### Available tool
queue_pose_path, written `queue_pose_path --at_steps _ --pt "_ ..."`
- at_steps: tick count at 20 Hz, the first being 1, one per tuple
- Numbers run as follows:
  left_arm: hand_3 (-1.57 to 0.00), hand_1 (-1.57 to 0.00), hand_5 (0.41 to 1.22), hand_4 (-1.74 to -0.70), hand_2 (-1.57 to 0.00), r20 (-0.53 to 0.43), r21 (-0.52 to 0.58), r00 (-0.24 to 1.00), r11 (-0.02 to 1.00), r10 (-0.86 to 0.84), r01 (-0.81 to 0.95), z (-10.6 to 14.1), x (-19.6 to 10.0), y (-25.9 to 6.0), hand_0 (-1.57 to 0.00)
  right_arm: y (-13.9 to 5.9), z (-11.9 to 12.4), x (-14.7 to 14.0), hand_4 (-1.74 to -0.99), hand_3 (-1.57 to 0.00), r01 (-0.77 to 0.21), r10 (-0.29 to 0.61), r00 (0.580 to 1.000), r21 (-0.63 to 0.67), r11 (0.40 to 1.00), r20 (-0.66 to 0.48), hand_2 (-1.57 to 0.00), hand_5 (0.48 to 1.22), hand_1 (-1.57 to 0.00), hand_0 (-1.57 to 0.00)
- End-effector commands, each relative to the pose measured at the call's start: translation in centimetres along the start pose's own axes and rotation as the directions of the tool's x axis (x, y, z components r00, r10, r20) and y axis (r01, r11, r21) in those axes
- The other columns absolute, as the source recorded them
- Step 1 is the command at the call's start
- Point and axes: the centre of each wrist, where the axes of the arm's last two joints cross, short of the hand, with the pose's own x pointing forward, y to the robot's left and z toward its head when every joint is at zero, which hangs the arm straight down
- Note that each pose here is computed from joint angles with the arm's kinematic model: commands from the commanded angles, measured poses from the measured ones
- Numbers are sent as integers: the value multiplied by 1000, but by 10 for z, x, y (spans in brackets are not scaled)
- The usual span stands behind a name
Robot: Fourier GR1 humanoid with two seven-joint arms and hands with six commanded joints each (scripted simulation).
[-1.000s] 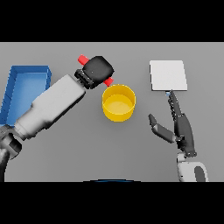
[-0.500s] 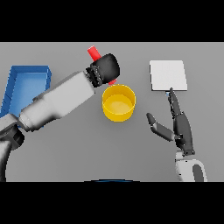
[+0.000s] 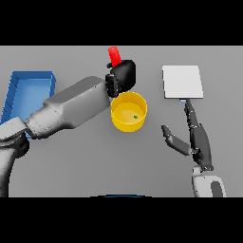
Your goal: Pick up the red beaker and tilt it to pour out 1 green nut into yellow bowl. Pick up the yellow bowl and place it on the metallic measuring scale.
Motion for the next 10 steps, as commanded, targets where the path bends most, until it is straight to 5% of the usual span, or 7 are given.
queue_pose_path --at_steps 1,6,10 --pt "-1570 -1571 1221 -1733 -1571 -3 1 999 999 -42 42 1 -5 5 -1571 1 1 -1 -1128 1 0 0 1000 -5 1000 7 1 575 1 1" --pt "-1571 -1571 1221 -1728 -1571 -88 8 983 986 -164 165 20 -71 36 -1571 6 -6 6 -1135 1 -11 11 1000 -6 1000 15 1 563 1 1" --pt "-1571 -1571 1221 -1720 -1571 -279 27 960 999 -27 36 52 -143 34 -1571 5 -5 2 -1128 1 0 0 1000 6 1000 18 1 554 1 1"
